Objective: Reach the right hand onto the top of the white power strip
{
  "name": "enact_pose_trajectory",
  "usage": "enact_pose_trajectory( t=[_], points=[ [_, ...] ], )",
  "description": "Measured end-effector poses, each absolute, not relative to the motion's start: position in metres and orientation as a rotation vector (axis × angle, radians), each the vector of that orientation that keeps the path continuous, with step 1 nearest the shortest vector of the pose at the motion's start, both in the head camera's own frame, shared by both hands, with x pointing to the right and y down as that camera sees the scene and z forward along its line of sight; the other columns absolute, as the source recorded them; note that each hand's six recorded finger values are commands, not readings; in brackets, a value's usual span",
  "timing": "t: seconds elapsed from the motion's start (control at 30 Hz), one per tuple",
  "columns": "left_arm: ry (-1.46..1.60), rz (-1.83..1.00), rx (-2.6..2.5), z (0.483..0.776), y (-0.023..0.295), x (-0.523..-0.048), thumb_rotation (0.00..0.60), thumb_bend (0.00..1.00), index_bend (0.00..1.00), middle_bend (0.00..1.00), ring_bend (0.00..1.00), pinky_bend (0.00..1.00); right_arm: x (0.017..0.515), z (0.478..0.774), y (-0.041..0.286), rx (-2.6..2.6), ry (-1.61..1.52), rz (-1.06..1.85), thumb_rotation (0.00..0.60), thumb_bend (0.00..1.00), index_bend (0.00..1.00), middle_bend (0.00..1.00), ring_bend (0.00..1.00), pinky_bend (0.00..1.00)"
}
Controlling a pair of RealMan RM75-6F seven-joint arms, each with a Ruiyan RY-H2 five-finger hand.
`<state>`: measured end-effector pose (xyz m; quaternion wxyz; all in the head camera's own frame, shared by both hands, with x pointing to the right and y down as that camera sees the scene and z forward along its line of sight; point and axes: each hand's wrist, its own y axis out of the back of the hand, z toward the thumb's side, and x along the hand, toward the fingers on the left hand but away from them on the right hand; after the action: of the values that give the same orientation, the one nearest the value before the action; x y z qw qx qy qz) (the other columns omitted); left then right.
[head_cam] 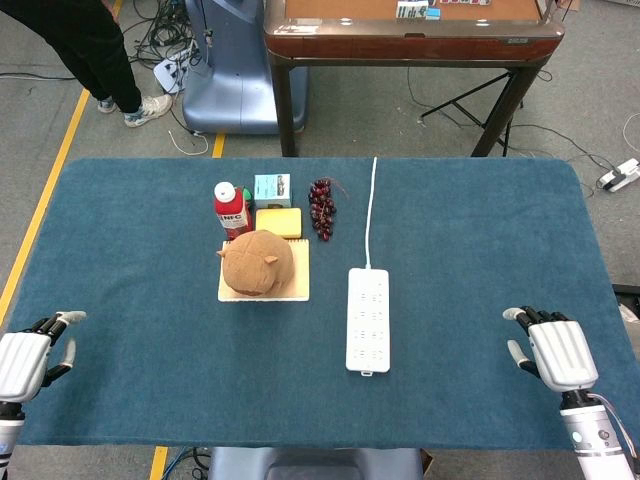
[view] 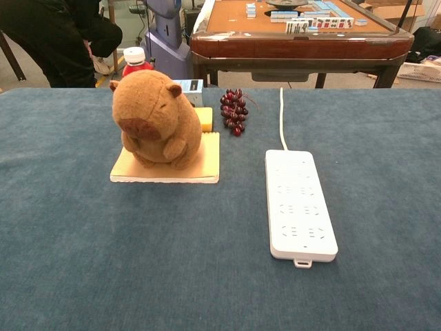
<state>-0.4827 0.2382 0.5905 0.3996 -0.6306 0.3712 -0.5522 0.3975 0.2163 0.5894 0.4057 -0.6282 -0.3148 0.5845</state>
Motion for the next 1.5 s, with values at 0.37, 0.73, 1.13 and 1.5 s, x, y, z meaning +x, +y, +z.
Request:
enact_pose_trajectory(
  t=[0.37, 0.73, 1.13, 1.5],
  points=[
    [0.941, -1.397, -1.594, 0.590, 0.241, -0.483, 0.600, 0.61, 0.37, 0.36, 0.45, 0.70, 0.382, 0.615, 0.203, -1.638, -0.731, 1.462, 0.600, 0.34, 0.36, 0.43, 0.48, 0.65],
    [0.972, -1.392, -1.592, 0.585, 0.239, -0.488, 0.600, 0.61, 0.37, 0.36, 0.45, 0.70, 0.308, 0.648, 0.151, -1.680, -0.581, 1.342, 0.600, 0.52, 0.36, 0.77, 0.90, 0.96],
    [0.999, -1.399, -1.586, 0.581, 0.238, -0.494, 0.600, 0.61, 0.37, 0.36, 0.45, 0.70, 0.227, 0.682, 0.118, -1.694, -0.416, 1.317, 0.600, 0.75, 0.36, 1.00, 1.00, 1.00],
    [1.014, -1.406, -1.585, 0.579, 0.239, -0.498, 0.600, 0.61, 0.37, 0.36, 0.45, 0.70, 0.189, 0.706, 0.115, -1.728, -0.342, 1.329, 0.600, 0.78, 0.36, 1.00, 1.00, 1.00]
  ],
)
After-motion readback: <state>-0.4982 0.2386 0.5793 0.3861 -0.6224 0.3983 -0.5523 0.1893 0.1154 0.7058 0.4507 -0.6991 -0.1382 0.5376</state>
